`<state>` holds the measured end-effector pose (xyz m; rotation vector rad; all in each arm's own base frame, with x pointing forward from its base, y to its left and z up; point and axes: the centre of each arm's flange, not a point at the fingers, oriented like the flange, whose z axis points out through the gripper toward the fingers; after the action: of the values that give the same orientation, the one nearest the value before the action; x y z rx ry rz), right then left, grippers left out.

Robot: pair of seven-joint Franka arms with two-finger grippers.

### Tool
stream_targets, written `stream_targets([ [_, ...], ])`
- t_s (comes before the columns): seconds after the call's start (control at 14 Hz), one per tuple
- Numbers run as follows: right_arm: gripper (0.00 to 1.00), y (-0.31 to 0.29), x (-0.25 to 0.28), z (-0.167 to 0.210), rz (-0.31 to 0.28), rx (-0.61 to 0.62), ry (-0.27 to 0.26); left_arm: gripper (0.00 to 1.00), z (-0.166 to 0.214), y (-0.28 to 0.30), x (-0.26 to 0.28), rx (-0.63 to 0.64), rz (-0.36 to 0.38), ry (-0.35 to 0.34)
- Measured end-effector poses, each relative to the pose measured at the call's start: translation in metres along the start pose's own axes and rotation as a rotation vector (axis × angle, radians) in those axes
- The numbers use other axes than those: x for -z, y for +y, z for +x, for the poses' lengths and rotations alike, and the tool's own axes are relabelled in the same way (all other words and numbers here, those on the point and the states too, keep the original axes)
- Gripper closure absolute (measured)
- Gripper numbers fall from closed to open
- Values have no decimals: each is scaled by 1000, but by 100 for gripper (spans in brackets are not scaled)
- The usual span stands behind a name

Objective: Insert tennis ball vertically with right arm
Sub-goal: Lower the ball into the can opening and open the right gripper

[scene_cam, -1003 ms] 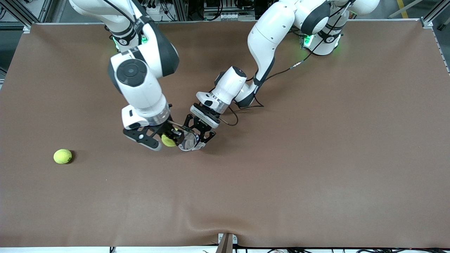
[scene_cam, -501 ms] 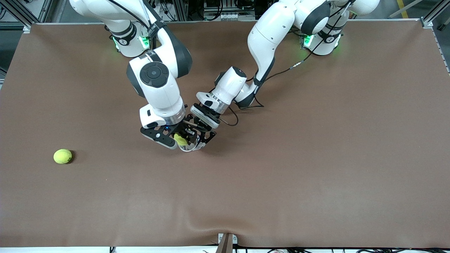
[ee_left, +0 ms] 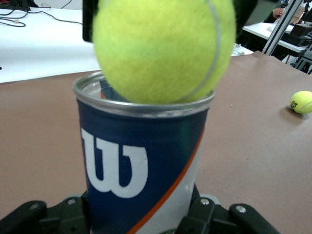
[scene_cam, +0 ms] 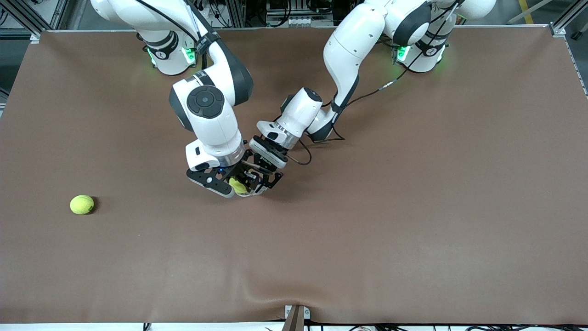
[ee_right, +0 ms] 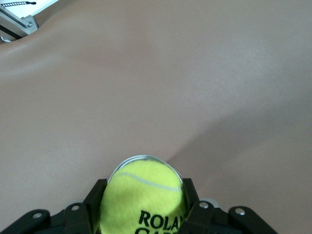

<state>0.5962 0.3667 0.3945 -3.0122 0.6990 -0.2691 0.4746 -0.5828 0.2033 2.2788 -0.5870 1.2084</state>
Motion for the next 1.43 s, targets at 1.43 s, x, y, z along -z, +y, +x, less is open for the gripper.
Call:
stream_targets([
  [1.43,0,-1,-6,2,-6,-58,15,26,-1,-1,0,-1,2,0],
])
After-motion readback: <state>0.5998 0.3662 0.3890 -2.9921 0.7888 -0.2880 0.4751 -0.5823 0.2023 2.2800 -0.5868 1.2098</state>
